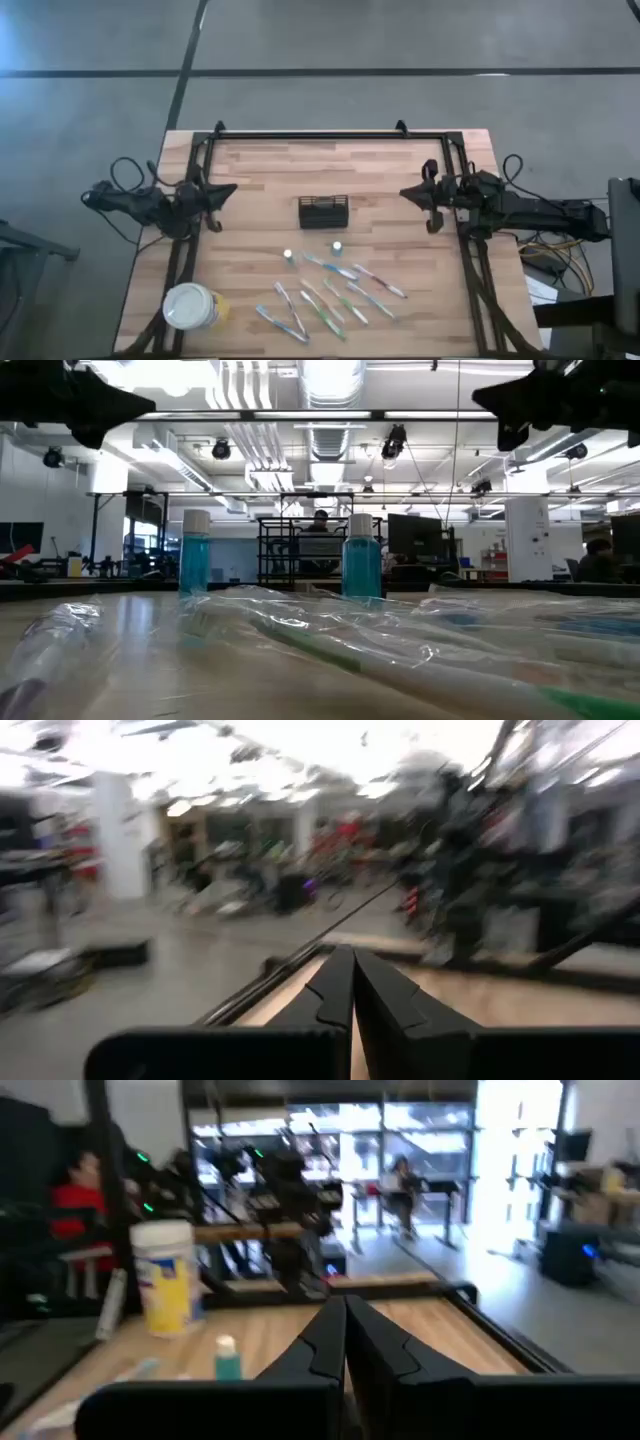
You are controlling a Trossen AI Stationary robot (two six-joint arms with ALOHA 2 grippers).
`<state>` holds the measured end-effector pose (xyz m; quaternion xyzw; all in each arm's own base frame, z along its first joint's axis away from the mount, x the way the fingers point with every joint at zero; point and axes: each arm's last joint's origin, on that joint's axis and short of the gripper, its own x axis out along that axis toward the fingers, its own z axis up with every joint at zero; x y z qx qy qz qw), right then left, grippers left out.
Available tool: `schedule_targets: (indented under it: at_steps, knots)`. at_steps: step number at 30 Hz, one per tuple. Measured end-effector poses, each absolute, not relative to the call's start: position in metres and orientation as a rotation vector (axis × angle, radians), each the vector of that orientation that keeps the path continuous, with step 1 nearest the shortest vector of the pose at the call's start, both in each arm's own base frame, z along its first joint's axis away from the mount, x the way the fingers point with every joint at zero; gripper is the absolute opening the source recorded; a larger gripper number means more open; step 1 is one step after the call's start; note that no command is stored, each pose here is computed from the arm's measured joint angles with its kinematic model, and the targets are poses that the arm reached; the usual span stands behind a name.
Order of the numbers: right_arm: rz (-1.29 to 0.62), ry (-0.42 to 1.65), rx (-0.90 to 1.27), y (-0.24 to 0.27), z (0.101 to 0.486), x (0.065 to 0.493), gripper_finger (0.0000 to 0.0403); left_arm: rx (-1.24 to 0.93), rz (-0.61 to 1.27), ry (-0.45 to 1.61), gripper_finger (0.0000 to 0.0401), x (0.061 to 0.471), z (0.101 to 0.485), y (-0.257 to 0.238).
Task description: Pick & Place toothbrushing station
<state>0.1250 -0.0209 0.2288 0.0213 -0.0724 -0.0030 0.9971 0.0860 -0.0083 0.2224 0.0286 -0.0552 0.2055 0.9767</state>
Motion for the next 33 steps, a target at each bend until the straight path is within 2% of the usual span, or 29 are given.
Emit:
schedule_targets:
  at_steps: [5, 13, 18, 33]
  knots:
    - [0.116, -0.214, 0.023, -0.017, 0.215, 0.122, 0.0008, 0.073, 0.353, -0.15, 0.0012, 0.085, 0.226, -0.009]
    - [-0.106, -0.169, 0.109, -0.023, 0.184, 0.116, 0.0008, 0.091, 0.342, -0.138, 0.0012, 0.082, 0.224, -0.009]
    - [-0.105, -0.168, 0.079, -0.023, 0.184, 0.116, 0.0008, 0.118, 0.251, -0.129, 0.0012, 0.083, 0.222, -0.011]
    - [-0.102, -0.164, 0.076, -0.023, 0.184, 0.116, 0.0008, 0.097, 0.226, -0.129, 0.0012, 0.084, 0.222, -0.012]
